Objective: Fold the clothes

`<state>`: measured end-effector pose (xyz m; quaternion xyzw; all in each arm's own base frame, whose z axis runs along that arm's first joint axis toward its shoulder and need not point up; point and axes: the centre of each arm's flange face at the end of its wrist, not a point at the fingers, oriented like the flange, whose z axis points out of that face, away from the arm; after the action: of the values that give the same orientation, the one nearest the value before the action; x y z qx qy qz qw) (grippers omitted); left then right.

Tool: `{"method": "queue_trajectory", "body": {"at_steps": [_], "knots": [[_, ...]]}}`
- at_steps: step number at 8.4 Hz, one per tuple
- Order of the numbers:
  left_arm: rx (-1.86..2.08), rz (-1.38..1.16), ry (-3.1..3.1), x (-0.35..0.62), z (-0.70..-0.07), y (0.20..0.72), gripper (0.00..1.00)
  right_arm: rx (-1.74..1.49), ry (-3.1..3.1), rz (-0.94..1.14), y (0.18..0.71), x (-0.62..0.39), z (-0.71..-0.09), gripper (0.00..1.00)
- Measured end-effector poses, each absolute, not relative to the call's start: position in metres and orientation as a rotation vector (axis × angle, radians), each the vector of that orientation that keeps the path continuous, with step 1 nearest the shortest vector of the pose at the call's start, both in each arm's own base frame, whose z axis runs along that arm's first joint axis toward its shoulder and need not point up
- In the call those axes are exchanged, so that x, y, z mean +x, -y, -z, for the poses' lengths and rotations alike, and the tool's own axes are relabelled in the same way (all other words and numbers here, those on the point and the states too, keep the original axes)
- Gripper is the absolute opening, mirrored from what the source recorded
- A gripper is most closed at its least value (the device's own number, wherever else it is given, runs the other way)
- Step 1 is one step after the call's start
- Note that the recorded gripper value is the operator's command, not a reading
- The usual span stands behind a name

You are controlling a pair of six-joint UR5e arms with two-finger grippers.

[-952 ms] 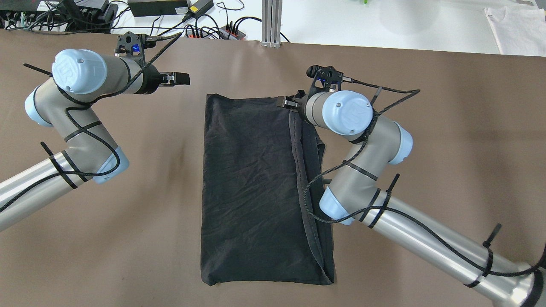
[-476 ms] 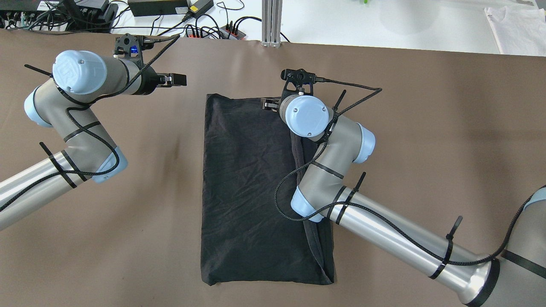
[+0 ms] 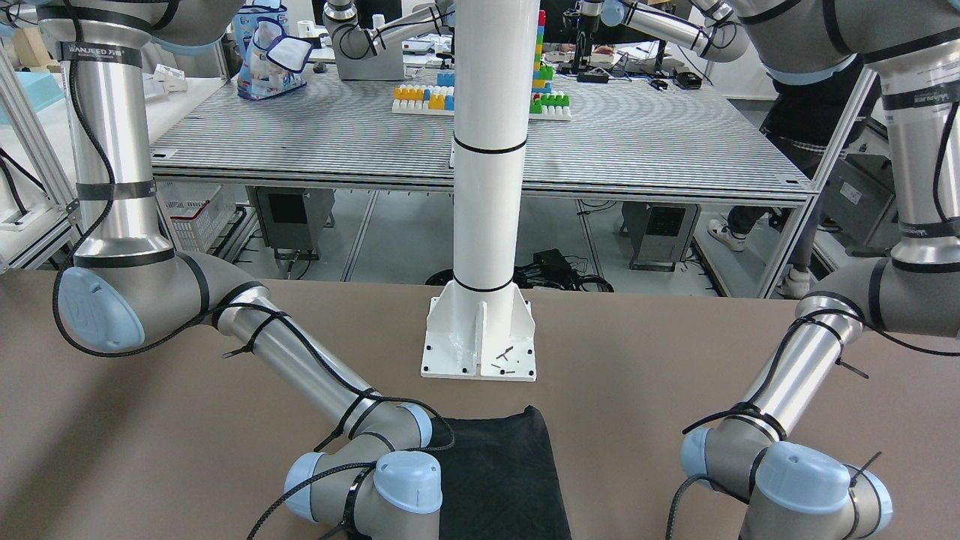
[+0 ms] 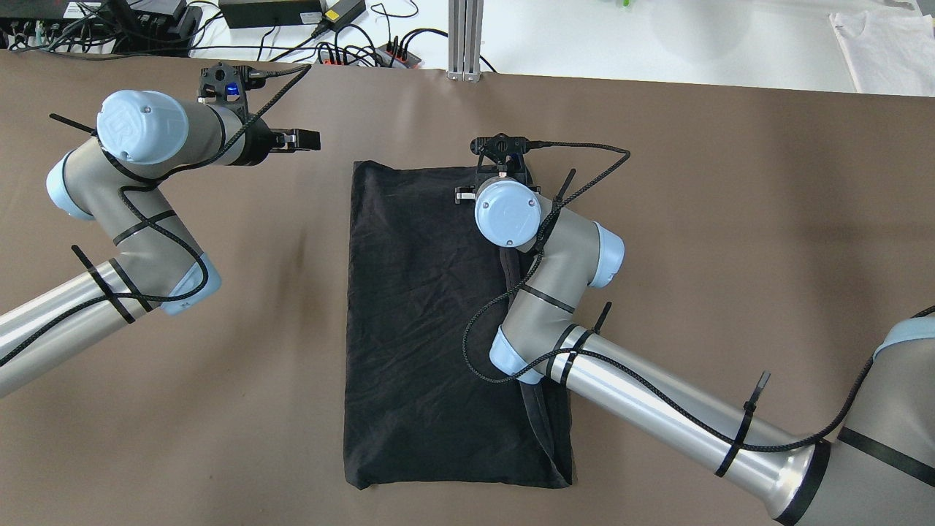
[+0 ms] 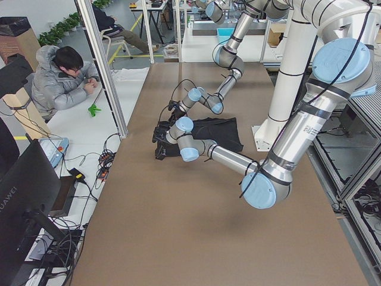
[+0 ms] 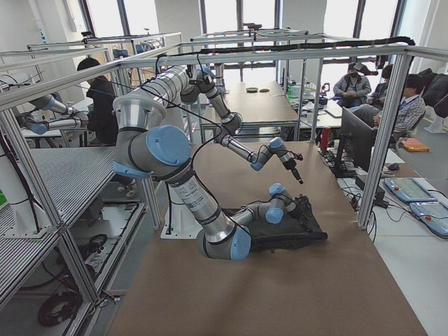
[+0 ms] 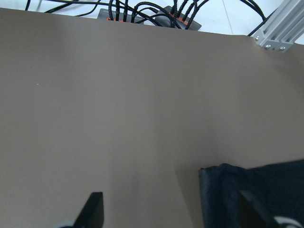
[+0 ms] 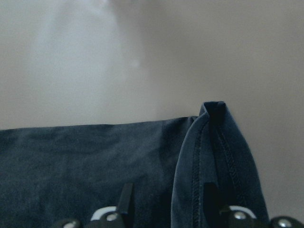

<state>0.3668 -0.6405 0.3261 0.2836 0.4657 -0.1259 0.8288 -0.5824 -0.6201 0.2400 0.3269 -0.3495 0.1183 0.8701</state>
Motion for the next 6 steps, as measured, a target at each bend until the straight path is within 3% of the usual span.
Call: {"method": "queue_trajectory", "body": {"at_steps": [3,6], "knots": [[0.601,0.268,-0.987,0.3671,-0.3263,0.6408,1.00,0.687,0.700,-0.251,0.6259,-0.5875,-0.2467,0.57],[0.599,0.267,-0.986,0.3682,-0.3280,0.6409,1.00,0.692,0.682,-0.256,0.6305,-0.5913,-0.2469,0.50]]}}
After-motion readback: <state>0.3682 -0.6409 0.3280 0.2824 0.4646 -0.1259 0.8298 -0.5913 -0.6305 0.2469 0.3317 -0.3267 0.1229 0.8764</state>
